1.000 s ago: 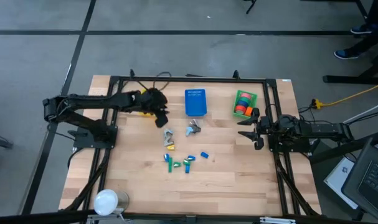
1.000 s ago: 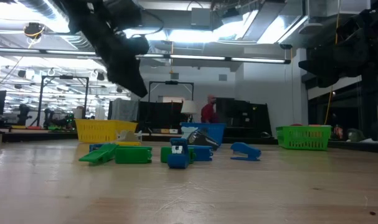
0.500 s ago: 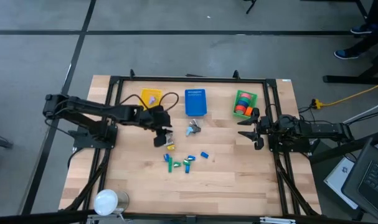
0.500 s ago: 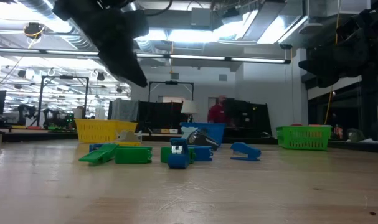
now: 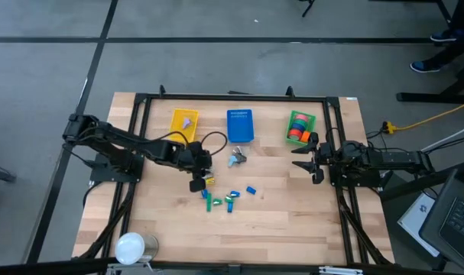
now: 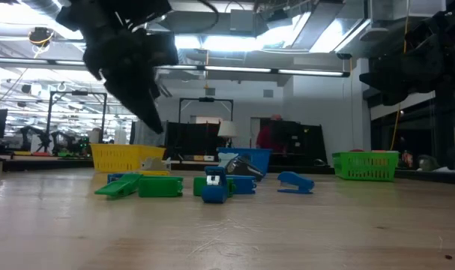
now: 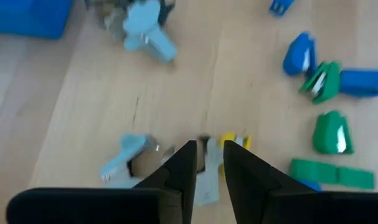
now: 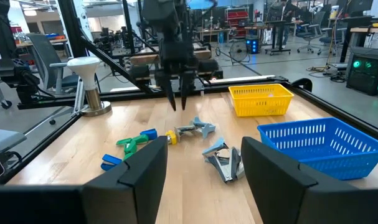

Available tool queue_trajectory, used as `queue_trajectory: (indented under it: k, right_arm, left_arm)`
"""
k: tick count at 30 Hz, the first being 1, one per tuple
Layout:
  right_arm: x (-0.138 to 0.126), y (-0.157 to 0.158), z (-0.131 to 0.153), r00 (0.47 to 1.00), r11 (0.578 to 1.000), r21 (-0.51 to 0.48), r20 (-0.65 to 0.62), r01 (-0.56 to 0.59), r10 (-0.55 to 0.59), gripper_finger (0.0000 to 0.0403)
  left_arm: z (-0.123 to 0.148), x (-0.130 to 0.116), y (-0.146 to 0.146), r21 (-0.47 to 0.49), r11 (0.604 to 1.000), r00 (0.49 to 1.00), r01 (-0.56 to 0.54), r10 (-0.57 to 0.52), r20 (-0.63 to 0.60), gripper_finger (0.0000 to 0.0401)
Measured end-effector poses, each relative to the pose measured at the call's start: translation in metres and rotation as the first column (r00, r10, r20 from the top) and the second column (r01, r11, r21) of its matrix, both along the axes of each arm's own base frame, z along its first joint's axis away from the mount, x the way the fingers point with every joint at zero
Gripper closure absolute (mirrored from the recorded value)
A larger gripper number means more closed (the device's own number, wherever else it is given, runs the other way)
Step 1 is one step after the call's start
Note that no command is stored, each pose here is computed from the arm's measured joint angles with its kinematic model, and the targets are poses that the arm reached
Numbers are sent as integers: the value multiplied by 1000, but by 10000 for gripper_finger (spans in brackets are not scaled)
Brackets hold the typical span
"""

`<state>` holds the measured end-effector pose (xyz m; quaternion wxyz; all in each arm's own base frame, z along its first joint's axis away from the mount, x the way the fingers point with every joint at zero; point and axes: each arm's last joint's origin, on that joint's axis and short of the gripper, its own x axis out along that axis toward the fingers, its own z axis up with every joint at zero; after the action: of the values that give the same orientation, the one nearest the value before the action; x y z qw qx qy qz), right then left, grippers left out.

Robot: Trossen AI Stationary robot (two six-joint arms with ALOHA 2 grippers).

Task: Pick and place Stapler, Stapler remover, tape
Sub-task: Put the gray staple remover into the yellow basket

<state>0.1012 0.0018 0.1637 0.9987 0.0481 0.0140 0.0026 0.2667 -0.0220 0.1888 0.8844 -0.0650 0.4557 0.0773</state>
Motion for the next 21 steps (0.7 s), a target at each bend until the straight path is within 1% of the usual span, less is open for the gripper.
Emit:
queue_trajectory:
  k: [2, 5, 7, 11, 15, 18, 21]
  right_arm:
    - [0, 0, 0, 1000, 1000, 0, -1, 0, 0, 192]
    - [0, 0, 0, 1000, 1000, 0, 0, 0, 0, 192]
    - [0, 0, 0, 1000, 1000, 0, 0, 0, 0, 192]
    - [0, 0, 0, 1000, 1000, 0, -1, 0, 0, 192]
    - [0, 0, 0, 1000, 1000, 0, 0, 0, 0, 192]
    - [0, 0, 0, 1000, 1000, 0, 0, 0, 0, 192]
    - [0, 0, 0, 1000, 1000, 0, 0, 0, 0, 192]
  left_arm:
    - [-4, -1, 0, 12, 1000, 999, -15, 16, -31, 323]
    - [-6, -3, 2, 51, 996, 996, -68, 71, -52, 320]
    - [-7, -4, 3, 57, 996, 995, -70, 74, -68, 316]
    - [-9, -6, 4, 44, 996, 993, -75, 79, -85, 303]
    - [-15, -9, 11, 32, 993, 988, -113, 115, -102, 282]
    - [-19, -10, 14, -4, 994, 989, -112, 111, -99, 269]
    - [-19, -9, 16, -12, 993, 990, -115, 113, -84, 260]
